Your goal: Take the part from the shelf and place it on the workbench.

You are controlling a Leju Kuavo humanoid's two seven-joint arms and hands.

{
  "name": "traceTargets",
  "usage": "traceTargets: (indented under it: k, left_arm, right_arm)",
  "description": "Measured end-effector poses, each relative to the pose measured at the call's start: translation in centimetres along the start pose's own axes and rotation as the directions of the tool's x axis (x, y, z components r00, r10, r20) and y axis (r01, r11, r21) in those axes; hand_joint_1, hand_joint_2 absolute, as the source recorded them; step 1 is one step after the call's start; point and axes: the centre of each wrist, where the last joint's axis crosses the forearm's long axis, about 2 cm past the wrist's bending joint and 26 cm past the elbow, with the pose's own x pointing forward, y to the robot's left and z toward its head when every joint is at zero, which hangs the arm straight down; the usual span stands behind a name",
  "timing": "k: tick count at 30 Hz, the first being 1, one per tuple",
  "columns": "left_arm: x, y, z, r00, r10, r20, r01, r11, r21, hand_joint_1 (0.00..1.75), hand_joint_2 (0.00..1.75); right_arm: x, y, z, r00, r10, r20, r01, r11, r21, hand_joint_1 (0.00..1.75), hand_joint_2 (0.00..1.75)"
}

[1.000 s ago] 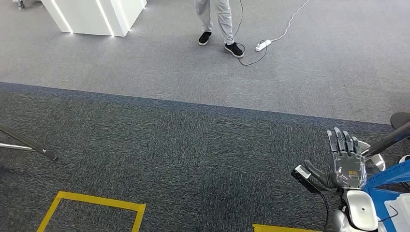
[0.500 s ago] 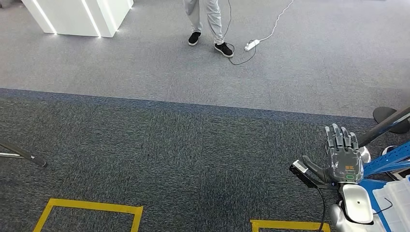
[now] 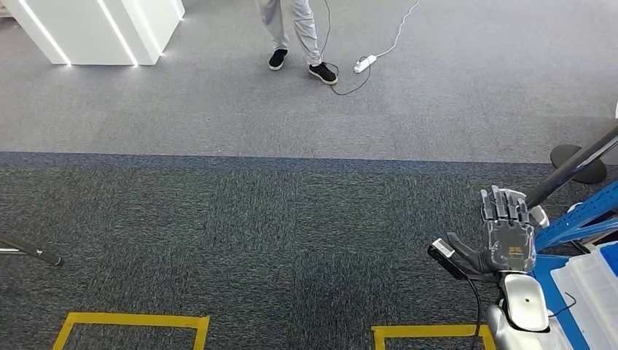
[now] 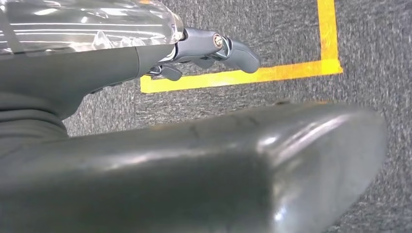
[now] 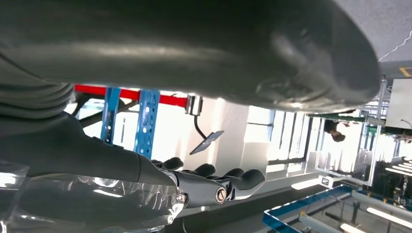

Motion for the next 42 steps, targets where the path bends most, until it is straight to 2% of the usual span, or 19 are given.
traceTargets:
  k: [17,28,42]
  left_arm:
    - [0.1,-0.1,0.0,1.000,-0.017,0.013,0.017,1.000,-0.025,0.00,0.00]
    - [0.2,-0.2,-0.1,1.000,-0.015,0.013,0.016,1.000,-0.026,0.00,0.00]
    - [0.1,-0.2,0.0,1.000,-0.011,0.013,0.011,1.000,-0.021,0.00,0.00]
  right_arm:
    - [-1.6,0.6,2.5,1.000,0.006,-0.004,-0.006,0.998,0.058,0.00,0.00]
    - [-1.7,0.3,1.4,1.000,0.012,-0.001,-0.012,0.999,0.048,0.00,0.00]
    - [-1.5,0.5,1.8,1.000,0.009,0.005,-0.009,0.998,0.062,0.00,0.00]
